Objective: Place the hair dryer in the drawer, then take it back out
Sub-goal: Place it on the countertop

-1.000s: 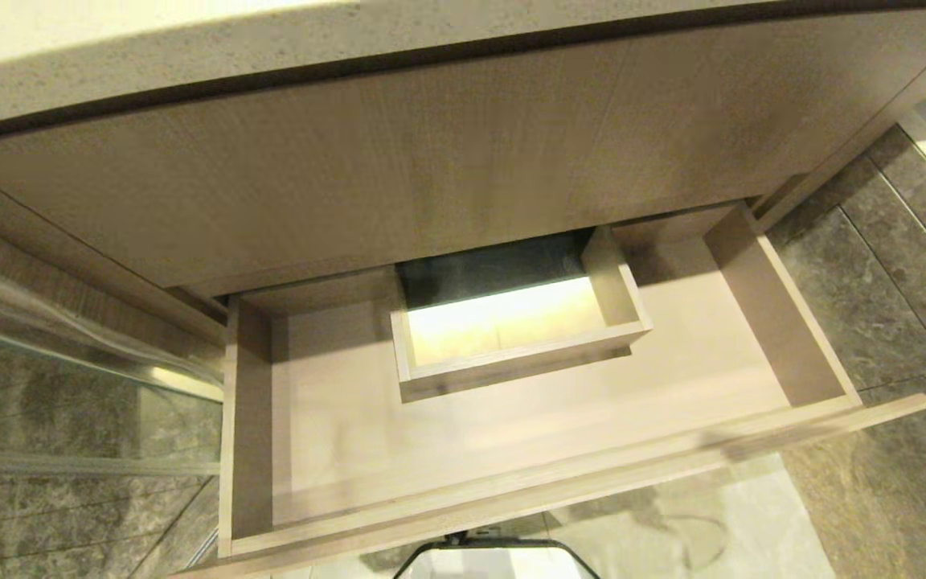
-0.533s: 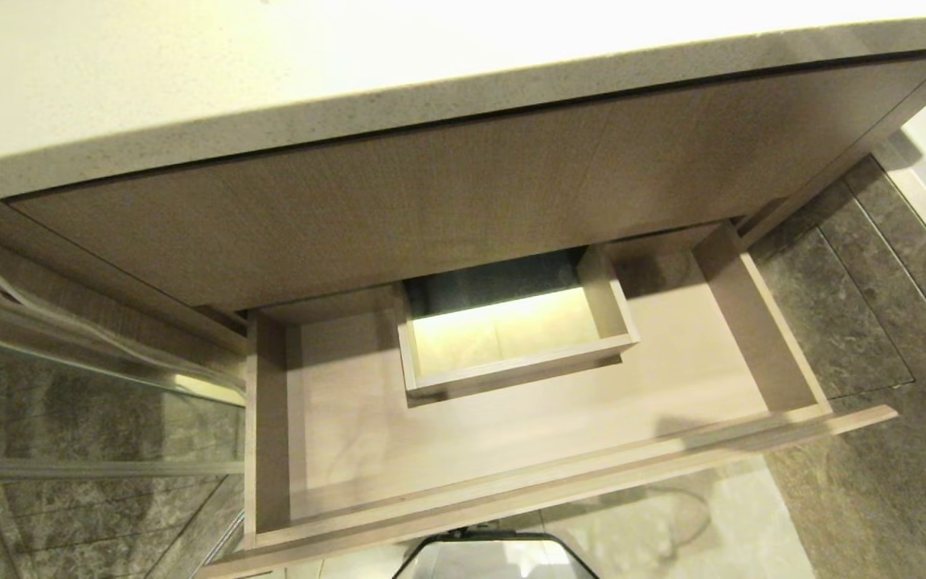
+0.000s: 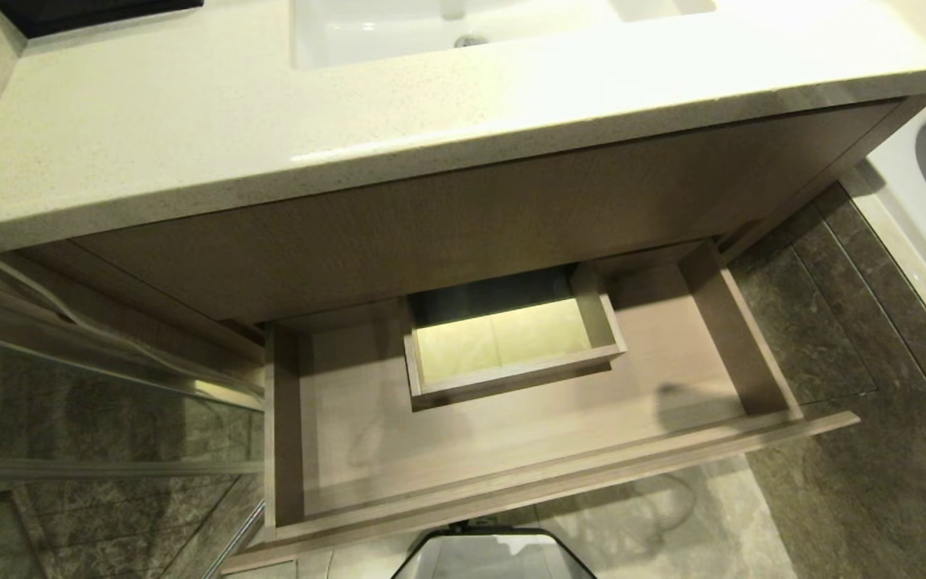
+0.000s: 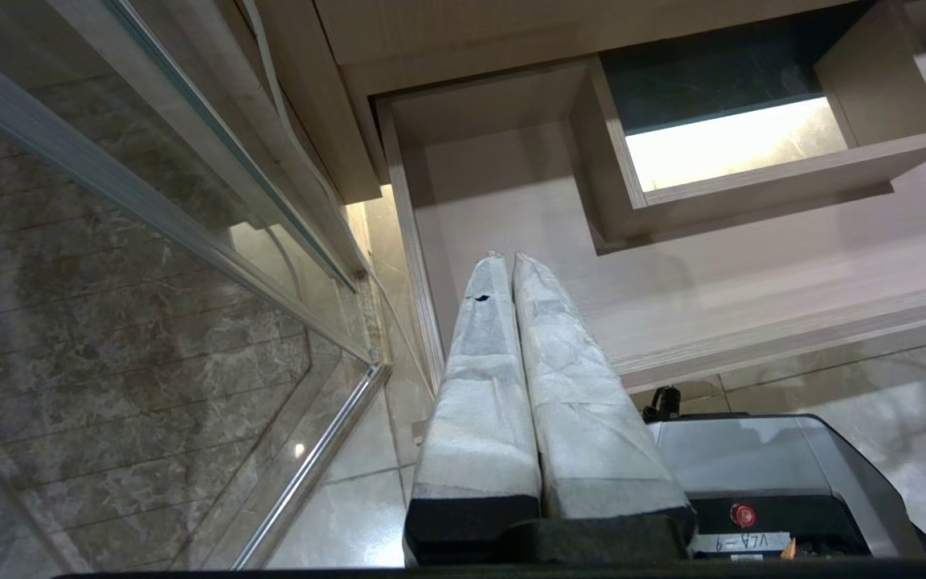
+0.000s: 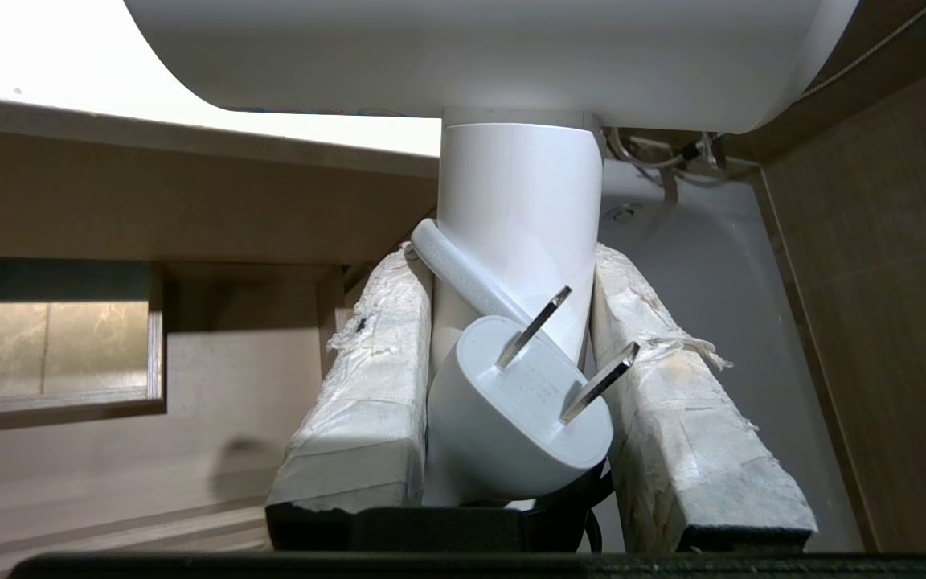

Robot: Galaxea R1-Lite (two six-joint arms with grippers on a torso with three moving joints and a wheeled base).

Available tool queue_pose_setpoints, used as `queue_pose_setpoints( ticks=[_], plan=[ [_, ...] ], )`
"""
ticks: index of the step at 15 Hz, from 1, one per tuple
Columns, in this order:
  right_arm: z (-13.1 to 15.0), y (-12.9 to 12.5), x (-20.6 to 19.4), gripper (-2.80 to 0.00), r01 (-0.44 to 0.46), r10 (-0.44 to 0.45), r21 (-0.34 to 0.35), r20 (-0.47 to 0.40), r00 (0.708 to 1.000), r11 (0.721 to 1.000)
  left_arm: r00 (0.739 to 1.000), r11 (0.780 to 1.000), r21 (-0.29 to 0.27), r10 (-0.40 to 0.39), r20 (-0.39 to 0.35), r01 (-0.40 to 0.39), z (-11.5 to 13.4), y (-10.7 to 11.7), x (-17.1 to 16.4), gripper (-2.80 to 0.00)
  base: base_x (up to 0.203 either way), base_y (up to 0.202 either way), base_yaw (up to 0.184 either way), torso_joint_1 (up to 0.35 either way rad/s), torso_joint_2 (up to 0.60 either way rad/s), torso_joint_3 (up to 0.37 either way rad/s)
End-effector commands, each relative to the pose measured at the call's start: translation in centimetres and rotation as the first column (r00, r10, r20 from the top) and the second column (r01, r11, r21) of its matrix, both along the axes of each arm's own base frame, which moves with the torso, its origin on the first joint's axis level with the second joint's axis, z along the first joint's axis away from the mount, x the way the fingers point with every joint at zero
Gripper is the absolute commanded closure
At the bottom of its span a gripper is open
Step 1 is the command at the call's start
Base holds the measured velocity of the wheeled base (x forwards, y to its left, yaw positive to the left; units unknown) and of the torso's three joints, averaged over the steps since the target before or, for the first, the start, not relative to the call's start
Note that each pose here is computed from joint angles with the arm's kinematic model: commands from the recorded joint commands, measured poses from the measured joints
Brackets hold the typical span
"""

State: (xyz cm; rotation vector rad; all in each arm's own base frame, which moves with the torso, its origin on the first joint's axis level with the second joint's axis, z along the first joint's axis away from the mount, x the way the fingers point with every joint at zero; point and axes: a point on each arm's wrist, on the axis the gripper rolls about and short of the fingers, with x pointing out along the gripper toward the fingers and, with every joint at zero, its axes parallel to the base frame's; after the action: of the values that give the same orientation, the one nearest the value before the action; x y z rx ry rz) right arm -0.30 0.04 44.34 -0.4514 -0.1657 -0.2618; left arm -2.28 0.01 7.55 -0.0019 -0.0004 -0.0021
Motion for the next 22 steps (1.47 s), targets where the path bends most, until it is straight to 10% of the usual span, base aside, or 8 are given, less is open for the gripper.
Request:
queue_pose_setpoints(
  ticks=[1,17,22],
  plan=[
    [0.0,-0.2,0.9,0.00,0.010,-0.010,0.004,-0.028,1.000,1.000,1.000,1.000,-0.001,0.001,0.000,-0.001,0.0,0.0,0.0,0.00,0.000,0.000,0.000,0.115,-0.08,0.035],
    [0.9,-1.0,5.6,0.00,-0.032,0.033,0.009,-0.096,0.995,0.999,1.000,1.000,-0.001,0.001,0.001,-0.001,0.0,0.0,0.0,0.00,0.000,0.000,0.000,0.303,-0.07,0.227],
    [-1.5,-1.4,10.4,0.00,-0.126,0.148,0.088,-0.334,0.931,0.988,1.000,1.000,-0.001,0.001,0.000,-0.001,0.0,0.0,0.0,0.00,0.000,0.000,0.000,0.031,-0.01,0.022]
  ],
)
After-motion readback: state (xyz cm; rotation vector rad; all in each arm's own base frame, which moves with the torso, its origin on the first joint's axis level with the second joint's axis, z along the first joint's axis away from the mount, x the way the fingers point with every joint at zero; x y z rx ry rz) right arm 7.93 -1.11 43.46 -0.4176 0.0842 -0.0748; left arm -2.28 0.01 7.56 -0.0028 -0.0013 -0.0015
